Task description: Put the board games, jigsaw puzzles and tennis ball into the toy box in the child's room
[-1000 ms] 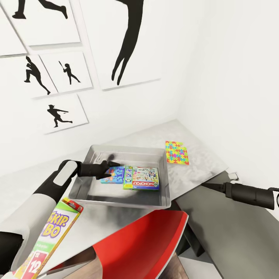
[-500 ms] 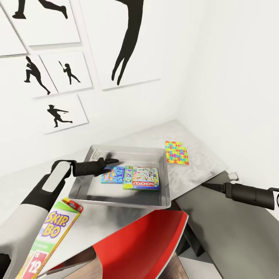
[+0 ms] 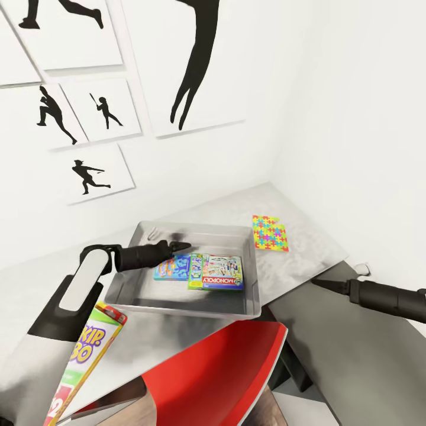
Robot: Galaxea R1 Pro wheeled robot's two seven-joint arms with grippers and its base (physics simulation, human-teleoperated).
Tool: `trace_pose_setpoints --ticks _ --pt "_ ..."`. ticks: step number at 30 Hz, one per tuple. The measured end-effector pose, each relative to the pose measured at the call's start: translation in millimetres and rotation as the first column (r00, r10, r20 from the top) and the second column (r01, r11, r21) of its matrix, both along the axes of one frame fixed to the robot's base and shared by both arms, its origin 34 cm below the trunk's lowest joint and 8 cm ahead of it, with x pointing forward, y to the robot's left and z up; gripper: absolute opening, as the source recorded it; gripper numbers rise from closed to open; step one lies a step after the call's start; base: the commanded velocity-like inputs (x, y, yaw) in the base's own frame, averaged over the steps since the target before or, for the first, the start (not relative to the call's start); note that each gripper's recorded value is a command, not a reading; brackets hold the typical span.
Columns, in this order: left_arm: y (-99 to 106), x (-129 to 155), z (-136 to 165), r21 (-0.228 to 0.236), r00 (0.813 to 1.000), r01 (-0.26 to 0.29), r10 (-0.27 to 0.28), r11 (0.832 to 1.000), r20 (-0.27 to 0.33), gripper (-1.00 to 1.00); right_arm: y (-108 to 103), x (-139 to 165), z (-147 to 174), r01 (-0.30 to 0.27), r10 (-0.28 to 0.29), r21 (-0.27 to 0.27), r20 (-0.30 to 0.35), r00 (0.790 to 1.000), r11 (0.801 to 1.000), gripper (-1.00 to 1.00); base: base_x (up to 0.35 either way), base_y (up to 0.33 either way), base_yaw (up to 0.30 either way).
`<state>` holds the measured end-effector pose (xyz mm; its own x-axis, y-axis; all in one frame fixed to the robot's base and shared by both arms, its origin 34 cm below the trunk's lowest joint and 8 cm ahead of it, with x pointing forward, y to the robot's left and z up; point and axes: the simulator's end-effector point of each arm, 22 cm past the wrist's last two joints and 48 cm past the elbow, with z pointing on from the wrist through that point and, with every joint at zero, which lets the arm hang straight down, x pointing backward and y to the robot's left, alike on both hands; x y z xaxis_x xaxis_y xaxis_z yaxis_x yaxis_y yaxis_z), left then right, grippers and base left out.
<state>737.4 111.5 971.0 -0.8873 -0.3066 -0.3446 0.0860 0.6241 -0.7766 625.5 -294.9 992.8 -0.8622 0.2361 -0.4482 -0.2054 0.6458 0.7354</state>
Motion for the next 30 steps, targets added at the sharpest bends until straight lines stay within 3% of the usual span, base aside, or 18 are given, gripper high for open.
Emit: trace_pose_setpoints --ticks 13,17,30 --pt "-50 -20 19 -0.033 1.000 0.009 -0.009 0.999 0.014 1.00 -18 6 10 0.045 -0.045 -0.008 0.030 0.999 0.999 1.00 0.000 0.000 0.000" --pt "-65 -27 17 -0.014 1.000 -0.006 0.006 1.000 -0.006 1.00 -21 7 12 0.054 -0.053 -0.009 0.036 0.998 0.999 1.00 0.000 0.000 0.000" --pt "-86 -41 13 0.044 0.999 -0.014 0.016 0.999 -0.031 1.00 -25 7 14 0.064 -0.064 -0.010 0.040 0.997 0.998 1.00 0.000 0.000 0.000"
